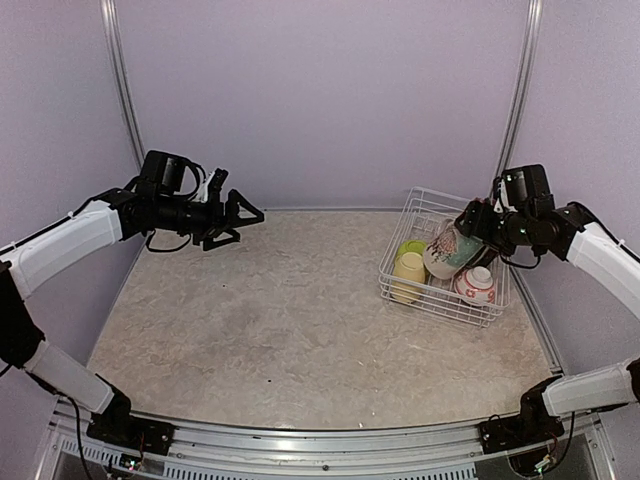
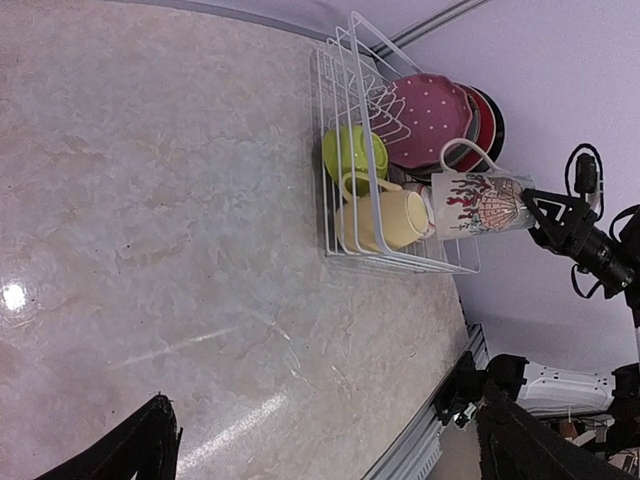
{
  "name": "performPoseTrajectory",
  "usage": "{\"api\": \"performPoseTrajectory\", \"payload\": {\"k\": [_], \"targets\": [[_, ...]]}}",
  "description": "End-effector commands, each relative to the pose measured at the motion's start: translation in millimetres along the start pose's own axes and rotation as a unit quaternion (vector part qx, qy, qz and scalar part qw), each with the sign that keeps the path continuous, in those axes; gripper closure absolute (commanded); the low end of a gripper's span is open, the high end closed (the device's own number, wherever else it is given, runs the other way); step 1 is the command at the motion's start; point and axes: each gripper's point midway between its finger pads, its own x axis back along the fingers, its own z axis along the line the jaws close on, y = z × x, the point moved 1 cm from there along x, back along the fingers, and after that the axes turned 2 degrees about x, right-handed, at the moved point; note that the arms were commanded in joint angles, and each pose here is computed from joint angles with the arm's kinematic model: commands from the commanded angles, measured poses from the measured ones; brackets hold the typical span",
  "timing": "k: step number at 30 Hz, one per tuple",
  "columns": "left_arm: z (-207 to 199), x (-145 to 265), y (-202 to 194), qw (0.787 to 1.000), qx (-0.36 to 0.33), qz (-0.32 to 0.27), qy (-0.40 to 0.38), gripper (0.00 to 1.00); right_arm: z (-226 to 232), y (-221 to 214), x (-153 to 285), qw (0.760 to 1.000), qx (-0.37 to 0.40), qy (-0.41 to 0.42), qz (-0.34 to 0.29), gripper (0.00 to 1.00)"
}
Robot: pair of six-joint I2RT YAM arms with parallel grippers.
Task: Unload the mixed dishes from the dish rack
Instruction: Grab the cup from the dish rack, then pass from the right arm to the left
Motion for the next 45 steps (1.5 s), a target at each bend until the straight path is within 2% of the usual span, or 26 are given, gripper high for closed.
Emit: {"api": "performPoseTrajectory", "payload": {"k": [1,9,16,23,28,38,40,45], "targets": [[-12,4,6,1.000,-0.004,-0.004,-0.029,0.01,47,65,41,0.989,-0.013,0.099,-0.107,1.00],[-10,3,8,0.999,0.007,0.001,-0.043,0.01,95,85,44,0.973,-0.027,0.207,-0.103,1.00],[-21,7,8,0.997,0.001,0.003,-0.075,0.01,141,80,27,0.943,-0.056,0.320,-0.073,1.00],[-29,9,9,0.989,0.042,0.024,-0.140,0.01,197,55,-6,0.910,-0.091,0.403,-0.034,1.00],[-25,10,13,0.972,0.093,0.044,-0.213,0.02,233,31,-26,0.882,-0.130,0.452,-0.007,1.00],[2,-6,17,0.964,0.141,0.049,-0.220,0.06,300,-4,-41,0.821,-0.173,0.543,0.037,1.00],[2,-8,16,0.961,0.147,0.056,-0.229,0.15,309,-13,-47,0.816,-0.177,0.548,0.049,1.00],[7,-14,15,0.956,0.160,0.062,-0.239,0.29,328,-20,-43,0.793,-0.191,0.577,0.055,1.00]]}}
